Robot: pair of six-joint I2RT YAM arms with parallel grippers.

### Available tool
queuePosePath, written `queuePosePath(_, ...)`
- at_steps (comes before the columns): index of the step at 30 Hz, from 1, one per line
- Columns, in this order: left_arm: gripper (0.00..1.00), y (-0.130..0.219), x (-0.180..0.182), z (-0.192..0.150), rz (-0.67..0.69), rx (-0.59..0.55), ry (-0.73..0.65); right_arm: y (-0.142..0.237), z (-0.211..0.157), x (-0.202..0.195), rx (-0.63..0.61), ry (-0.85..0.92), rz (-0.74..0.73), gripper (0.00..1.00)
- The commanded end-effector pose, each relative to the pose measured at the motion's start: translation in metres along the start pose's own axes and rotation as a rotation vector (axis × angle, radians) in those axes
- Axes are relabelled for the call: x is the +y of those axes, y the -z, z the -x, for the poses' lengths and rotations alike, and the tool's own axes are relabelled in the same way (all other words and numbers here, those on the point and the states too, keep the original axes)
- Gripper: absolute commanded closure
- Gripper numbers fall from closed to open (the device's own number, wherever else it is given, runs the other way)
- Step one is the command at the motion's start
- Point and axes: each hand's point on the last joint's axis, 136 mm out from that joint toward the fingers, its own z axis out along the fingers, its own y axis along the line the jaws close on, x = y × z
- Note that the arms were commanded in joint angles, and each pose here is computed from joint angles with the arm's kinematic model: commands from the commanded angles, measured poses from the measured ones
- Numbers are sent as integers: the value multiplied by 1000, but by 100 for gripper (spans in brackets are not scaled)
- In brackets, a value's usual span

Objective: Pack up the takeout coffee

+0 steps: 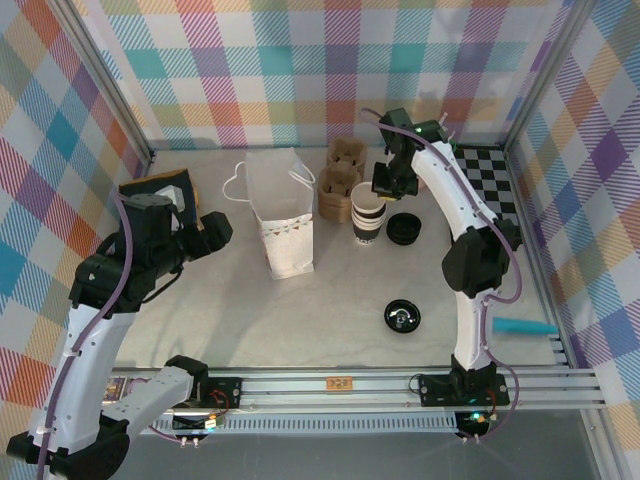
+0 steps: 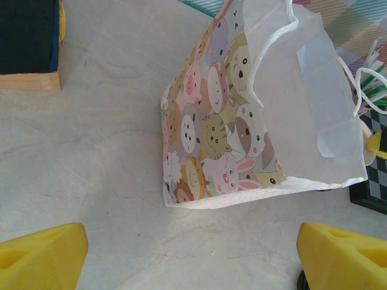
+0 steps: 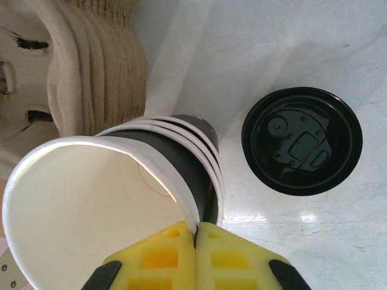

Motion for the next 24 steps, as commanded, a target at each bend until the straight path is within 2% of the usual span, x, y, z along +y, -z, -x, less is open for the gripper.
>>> queuePosePath(1, 11, 8, -9, 10, -31, -32, -29, 27, -4, 4, -26, 3, 30, 96)
queuePosePath(4, 11, 8, -12, 11, -38, -31, -34, 27, -6, 4, -14, 0, 30, 96)
queuePosePath(8, 11, 10, -16, 16, -49, -38, -44, 39, -2, 5, -56, -5, 39, 96)
queuePosePath(17, 11, 25, -33, 38, -94, -81, -72, 95, 1, 7, -146, 6, 74, 96)
queuePosePath(24, 12, 36, -62, 46, -207, -69, -124, 134, -40, -4, -146, 73, 66, 96)
